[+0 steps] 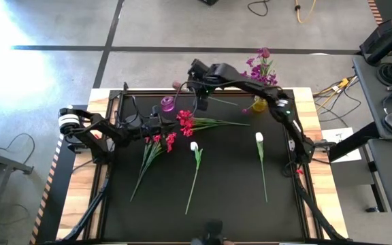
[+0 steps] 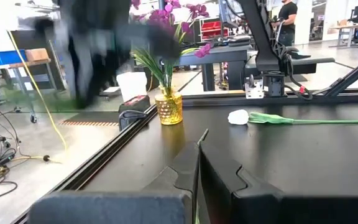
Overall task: Sort flowers into vase by color
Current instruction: Put the red tulip into the yellow vase
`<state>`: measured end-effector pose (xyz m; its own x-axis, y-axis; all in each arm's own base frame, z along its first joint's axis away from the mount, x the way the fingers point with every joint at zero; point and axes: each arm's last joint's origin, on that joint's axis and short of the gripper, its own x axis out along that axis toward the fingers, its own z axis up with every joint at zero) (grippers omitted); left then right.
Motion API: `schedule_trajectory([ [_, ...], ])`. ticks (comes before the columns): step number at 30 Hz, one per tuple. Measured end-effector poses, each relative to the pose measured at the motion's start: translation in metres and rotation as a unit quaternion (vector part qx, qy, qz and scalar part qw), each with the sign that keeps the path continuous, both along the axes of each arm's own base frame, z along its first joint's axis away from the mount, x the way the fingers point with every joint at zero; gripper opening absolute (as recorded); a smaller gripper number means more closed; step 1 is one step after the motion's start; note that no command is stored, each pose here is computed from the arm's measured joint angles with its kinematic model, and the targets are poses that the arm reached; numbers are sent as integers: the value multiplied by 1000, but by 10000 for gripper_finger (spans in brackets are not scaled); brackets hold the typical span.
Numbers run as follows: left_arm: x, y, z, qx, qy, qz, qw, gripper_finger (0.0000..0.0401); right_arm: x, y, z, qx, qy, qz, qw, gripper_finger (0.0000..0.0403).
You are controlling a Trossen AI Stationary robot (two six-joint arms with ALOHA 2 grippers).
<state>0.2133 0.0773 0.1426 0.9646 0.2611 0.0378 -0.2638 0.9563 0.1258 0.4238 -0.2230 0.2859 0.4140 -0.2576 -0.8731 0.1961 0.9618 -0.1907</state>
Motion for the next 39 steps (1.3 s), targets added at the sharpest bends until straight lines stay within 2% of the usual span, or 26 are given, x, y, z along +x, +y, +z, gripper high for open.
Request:
schedule_trajectory([
  [5, 0, 0, 0, -2, 0, 0, 1000, 0, -19, 37, 59, -97, -82, -21, 992, 13],
  [9, 0, 0, 0, -2, 0, 0, 1000, 0, -46, 70, 87, -183, -154, -50, 970, 13],
  [12, 0, 0, 0, -2, 0, 0, 1000, 0, -75, 89, 103, -255, -218, -92, 938, 12],
  [16, 0, 0, 0, -2, 0, -1, 1000, 0, -115, 106, 114, -331, -298, -154, 882, 12],
  [20, 0, 0, 0, -2, -2, -1, 1000, 0, -157, 117, 121, -371, -368, -209, 827, 12],
  [24, 1, 0, 1, -1, -4, -1, 1000, 0, -189, 124, 117, -408, -388, -247, 789, 12],
  [27, 1, 0, 1, -1, -4, -1, 1000, 0, -206, 125, 110, -427, -392, -265, 771, 12],
  [32, 2, 1, 3, 0, -7, -1, 1000, 0, -225, 121, 102, -446, -389, -285, 754, 12],
  [39, 2, 1, 3, 1, -6, -1, 1000, 0, -235, 116, 118, -472, -385, -296, 736, 12],
])
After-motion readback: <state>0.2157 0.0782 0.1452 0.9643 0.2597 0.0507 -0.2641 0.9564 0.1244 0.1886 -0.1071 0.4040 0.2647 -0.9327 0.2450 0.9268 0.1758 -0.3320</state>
